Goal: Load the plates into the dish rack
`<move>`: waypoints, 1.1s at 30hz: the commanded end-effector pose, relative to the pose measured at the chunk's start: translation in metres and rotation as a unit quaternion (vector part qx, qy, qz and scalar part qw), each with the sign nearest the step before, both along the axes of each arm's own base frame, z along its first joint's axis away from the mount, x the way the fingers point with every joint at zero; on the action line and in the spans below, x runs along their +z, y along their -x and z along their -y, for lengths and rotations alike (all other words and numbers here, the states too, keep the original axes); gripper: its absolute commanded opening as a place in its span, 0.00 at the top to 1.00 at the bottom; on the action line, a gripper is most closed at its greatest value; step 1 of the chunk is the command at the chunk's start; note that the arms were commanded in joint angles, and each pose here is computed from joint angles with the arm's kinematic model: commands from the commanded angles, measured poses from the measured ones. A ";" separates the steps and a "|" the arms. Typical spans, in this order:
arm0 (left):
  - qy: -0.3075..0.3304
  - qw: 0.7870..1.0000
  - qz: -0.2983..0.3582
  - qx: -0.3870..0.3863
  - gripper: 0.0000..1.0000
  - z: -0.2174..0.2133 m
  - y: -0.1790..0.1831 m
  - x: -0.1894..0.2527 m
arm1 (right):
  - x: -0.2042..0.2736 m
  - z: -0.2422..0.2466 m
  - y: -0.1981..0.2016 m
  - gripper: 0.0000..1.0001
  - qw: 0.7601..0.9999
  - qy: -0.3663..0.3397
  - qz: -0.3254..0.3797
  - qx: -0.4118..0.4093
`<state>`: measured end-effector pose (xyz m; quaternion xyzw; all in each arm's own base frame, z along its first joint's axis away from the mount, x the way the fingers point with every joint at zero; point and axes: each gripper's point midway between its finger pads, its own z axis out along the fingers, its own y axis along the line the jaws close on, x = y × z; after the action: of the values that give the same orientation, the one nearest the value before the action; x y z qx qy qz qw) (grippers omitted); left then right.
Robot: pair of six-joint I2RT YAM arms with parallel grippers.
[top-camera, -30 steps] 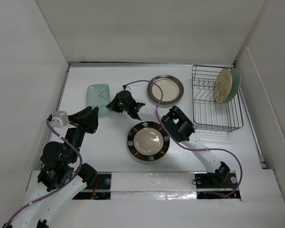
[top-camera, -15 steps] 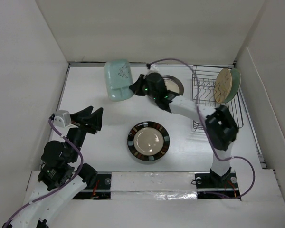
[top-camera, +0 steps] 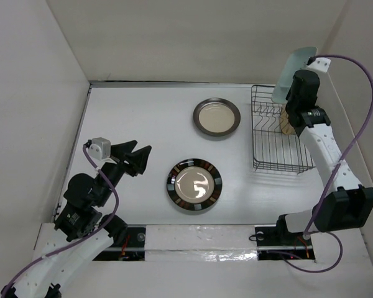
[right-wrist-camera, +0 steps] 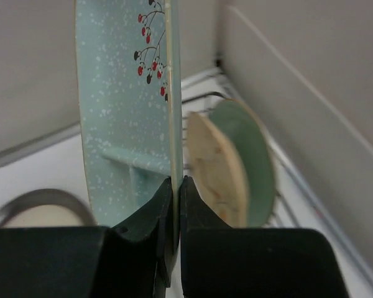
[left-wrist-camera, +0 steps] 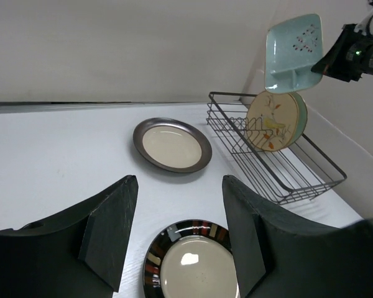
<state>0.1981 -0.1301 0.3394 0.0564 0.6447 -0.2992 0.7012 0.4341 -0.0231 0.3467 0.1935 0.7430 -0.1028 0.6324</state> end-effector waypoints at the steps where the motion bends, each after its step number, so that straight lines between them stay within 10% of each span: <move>1: 0.029 0.998 0.040 -0.038 0.46 0.006 0.015 0.034 | 0.035 0.023 0.010 1.00 0.997 0.077 0.006 -0.030; 33: 0.065 0.994 0.082 -0.023 0.45 -0.017 0.037 0.054 | -0.041 0.067 0.001 1.00 0.916 0.288 -0.249 -0.128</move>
<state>0.1713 -0.1212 0.3640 0.0577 0.6002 -0.3360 0.7236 0.4334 -0.0832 0.2619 0.0174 0.8311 -0.3905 0.3955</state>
